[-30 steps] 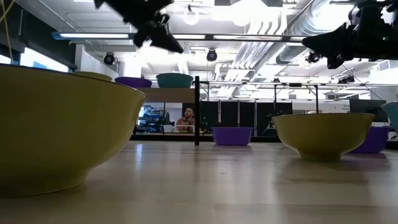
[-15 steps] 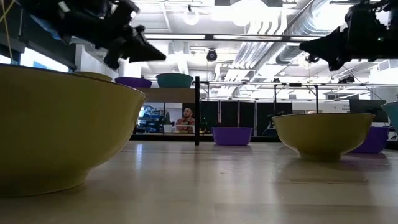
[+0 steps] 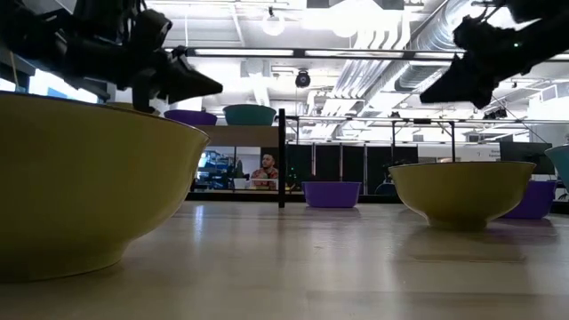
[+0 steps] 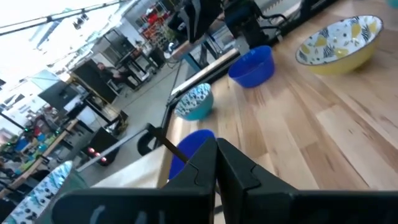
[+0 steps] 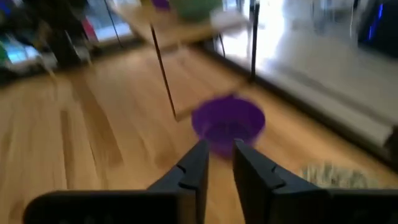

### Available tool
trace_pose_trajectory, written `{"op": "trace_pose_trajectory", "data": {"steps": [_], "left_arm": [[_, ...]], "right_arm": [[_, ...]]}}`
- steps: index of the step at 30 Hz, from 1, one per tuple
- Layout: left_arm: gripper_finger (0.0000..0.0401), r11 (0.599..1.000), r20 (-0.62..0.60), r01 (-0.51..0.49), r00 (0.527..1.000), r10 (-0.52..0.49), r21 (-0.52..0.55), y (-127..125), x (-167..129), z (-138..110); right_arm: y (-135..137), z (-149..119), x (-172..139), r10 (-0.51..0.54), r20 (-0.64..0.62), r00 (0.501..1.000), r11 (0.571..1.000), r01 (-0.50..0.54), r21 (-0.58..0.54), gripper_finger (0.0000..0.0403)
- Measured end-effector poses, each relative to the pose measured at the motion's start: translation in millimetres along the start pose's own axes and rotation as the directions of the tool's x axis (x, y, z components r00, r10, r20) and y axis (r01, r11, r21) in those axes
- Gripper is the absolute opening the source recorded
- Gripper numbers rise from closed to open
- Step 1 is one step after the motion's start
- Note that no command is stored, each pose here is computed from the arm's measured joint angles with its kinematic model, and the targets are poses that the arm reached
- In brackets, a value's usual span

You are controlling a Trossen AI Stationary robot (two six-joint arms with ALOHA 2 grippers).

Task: Pick & Place Mini bowls
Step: Stack the top blue bowl on the blue bowl on the shelf

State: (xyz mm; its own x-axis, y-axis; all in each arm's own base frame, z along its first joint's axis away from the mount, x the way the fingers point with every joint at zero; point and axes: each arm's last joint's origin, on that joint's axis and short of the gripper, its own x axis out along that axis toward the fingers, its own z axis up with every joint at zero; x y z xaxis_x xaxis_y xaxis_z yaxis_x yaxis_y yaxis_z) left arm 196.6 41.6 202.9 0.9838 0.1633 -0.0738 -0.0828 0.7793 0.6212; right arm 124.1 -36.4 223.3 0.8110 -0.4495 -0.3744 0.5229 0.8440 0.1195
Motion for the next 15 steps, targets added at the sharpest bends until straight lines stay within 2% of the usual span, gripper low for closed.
{"op": "trace_pose_trajectory", "data": {"steps": [7,15], "left_arm": [[0.0000,1.000,0.016,0.022,1.000,-0.022,0.004,-0.8,-0.1,0.3],[0.0000,1.000,0.015,0.023,1.000,-0.023,0.007,-0.9,-0.1,0.2]], "right_arm": [[11.9,11.7,12.6,-0.041,-0.282,0.958,0.998,0.050,0.023,0.0107],[33.3,18.6,17.5,-0.168,-0.506,0.846,0.984,0.178,-0.030,0.0109]]}}
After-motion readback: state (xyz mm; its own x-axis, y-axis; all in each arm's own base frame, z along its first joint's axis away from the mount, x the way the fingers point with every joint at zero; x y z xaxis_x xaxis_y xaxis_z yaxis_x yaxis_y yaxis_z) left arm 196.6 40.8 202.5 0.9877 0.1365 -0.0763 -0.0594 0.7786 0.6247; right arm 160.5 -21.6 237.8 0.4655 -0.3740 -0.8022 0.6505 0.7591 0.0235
